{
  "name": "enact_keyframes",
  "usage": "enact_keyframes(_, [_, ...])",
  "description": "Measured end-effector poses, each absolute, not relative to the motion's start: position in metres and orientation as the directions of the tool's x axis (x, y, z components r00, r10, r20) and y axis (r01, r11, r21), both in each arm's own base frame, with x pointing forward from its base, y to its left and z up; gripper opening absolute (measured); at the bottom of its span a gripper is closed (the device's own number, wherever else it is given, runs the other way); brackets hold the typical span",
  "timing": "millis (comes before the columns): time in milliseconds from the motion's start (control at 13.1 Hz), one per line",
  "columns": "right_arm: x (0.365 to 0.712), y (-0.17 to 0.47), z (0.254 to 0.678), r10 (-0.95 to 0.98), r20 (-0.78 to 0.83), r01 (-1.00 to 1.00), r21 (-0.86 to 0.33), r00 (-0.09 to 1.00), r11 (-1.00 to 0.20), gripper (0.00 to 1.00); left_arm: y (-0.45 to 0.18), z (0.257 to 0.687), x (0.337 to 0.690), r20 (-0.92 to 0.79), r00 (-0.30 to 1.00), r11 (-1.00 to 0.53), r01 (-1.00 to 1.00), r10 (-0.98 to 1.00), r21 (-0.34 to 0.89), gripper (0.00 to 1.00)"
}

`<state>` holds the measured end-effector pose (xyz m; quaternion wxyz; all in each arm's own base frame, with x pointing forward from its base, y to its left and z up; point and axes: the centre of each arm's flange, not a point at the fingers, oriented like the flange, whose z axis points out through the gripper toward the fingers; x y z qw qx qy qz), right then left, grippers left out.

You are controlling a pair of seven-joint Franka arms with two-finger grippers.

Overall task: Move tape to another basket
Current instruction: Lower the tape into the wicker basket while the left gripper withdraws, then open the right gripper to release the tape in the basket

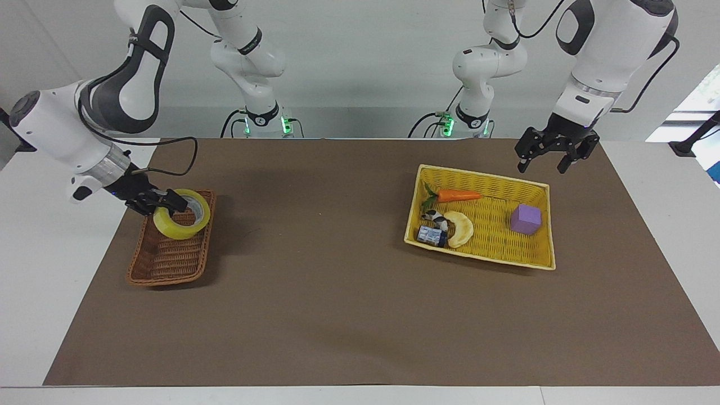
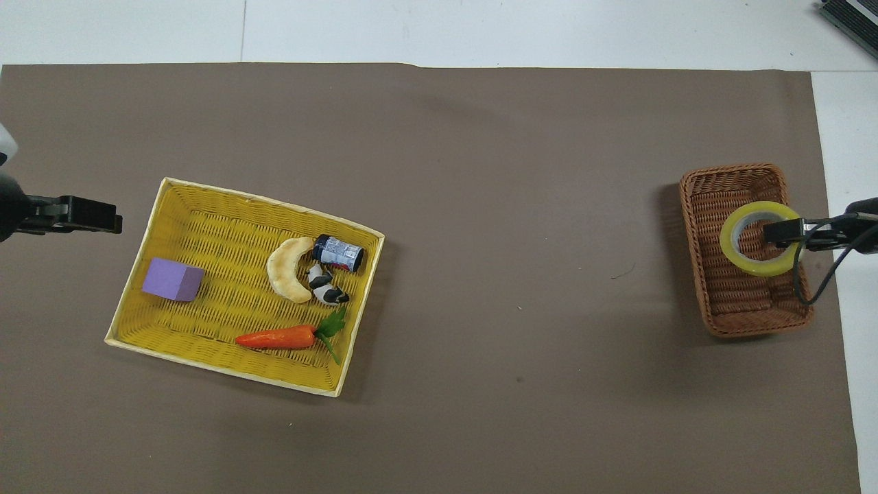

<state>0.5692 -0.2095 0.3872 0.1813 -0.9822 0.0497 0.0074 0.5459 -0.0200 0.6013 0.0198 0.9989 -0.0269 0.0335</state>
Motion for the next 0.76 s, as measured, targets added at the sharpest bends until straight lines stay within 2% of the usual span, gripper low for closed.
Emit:
enact_keyframes(229, [0.564,-0.216,0.359,-0.113,-0.027,-0.114,-0.421,0.993,-0.9,0.0,-0.002,0.6,0.544,0.051,0.997,-0.998,-0.054,-0.053,0.029,1.0])
enact_keyframes(533, [0.562,-0.22,0.343,-0.095,-0.018,-0.094,-0.431,0.995,-0.897,0.0,-0.003,0.601,0.545,0.052,0.997,-0.998,-0.058,-0.058,0.016,1.0])
enact_keyframes(610, [0.561,-0.22,0.34,-0.085,-0.014,-0.083,-0.431,0.996,-0.899,0.07,-0.003,0.601,0.545,0.052,0.997,-0.998,-0.059,-0.058,0.015,1.0])
enact_keyframes(686, [0.559,-0.219,0.337,-0.077,-0.017,-0.076,-0.433,0.997,-0.898,0.08,-0.003,0.601,0.545,0.052,0.997,-0.998,-0.059,-0.058,0.015,1.0])
enact_keyframes(762, [0.557,-0.218,0.333,-0.068,-0.021,-0.071,-0.435,0.997,-0.897,0.15,-0.003,0.601,0.545,0.052,0.997,-0.998,-0.06,-0.059,0.015,1.0])
